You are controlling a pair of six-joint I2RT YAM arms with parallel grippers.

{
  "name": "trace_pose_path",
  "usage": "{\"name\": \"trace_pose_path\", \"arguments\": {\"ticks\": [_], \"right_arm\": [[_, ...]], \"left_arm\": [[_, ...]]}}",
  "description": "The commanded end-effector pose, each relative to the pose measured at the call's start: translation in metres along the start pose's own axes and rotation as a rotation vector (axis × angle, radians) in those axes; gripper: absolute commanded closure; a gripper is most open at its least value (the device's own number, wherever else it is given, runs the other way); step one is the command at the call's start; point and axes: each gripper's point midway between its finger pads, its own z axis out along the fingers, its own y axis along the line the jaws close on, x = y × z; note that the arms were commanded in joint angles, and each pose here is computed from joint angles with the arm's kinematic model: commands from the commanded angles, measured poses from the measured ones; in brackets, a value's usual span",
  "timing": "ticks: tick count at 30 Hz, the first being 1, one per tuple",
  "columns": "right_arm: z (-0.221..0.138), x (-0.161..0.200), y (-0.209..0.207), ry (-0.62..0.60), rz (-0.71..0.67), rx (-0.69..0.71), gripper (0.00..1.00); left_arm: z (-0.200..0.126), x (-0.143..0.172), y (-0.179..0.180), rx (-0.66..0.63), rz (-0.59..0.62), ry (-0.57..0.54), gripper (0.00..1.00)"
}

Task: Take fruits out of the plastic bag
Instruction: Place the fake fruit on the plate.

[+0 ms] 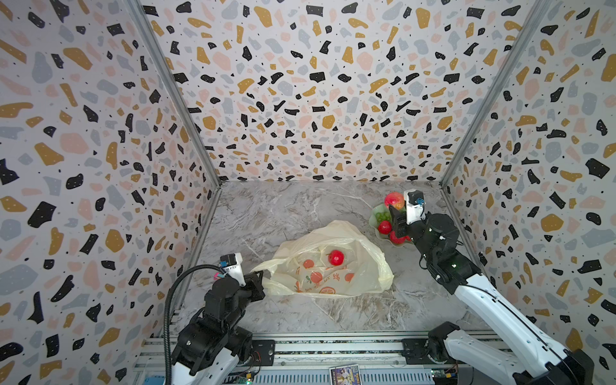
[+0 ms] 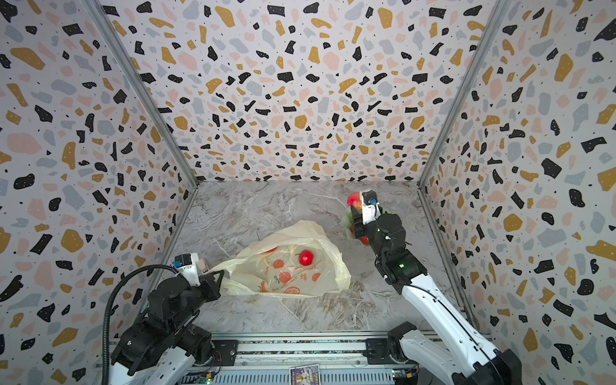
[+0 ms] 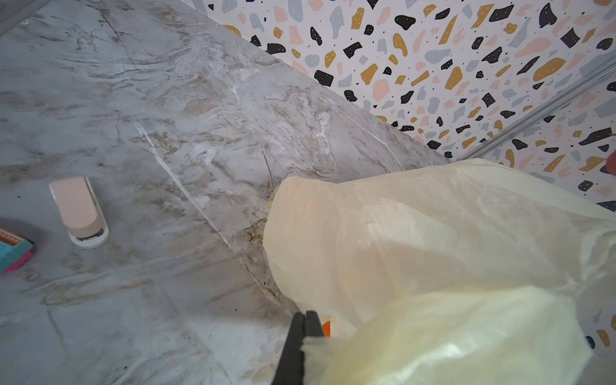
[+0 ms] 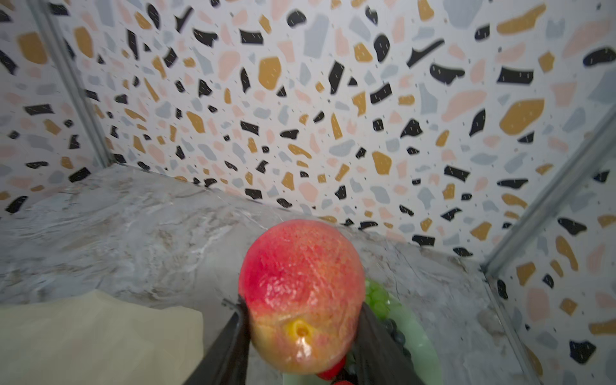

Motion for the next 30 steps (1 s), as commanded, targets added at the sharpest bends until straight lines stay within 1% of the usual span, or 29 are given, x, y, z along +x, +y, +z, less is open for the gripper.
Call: {"name": "trace_pose_path", "arguments": {"ticks": [1, 3, 6, 10, 14, 19, 22, 30], "right_arm": [[0.02, 0.038, -0.01, 0.111, 0.143, -0.053, 0.85], [0.035, 0.064, -0.023, 0.178, 0.192, -0.039, 0.85], [0.051, 0.089, -0.037, 0.239, 0.219, -0.019, 0.85], [0.065, 0.104, -0.048, 0.272, 0.238, -0.011, 0.84], [0.076, 0.117, -0.057, 0.313, 0.227, 0.004, 0.82], [0.089, 0.133, -0.059, 0.363, 0.207, 0.002, 0.8], [0.097, 0.144, -0.06, 0.414, 0.192, 0.002, 0.8], [0.106, 0.168, -0.063, 0.483, 0.177, 0.02, 0.76]], "left_arm": [[0.001, 0.001, 0.003, -0.004, -0.001, -0.005, 0.95], [0.0, 0.001, 0.002, -0.001, -0.001, -0.009, 0.95], [0.0, 0.001, 0.002, 0.001, -0.001, -0.009, 0.95], [0.0, 0.001, 0.001, 0.009, 0.001, -0.008, 0.95], [0.0, 0.002, 0.0, 0.016, 0.004, -0.005, 0.94], [0.001, 0.003, -0.002, 0.021, 0.009, 0.004, 0.93], [0.001, 0.003, -0.001, 0.022, 0.009, 0.003, 0.93], [0.001, 0.003, -0.002, 0.025, 0.011, 0.002, 0.93]]}}
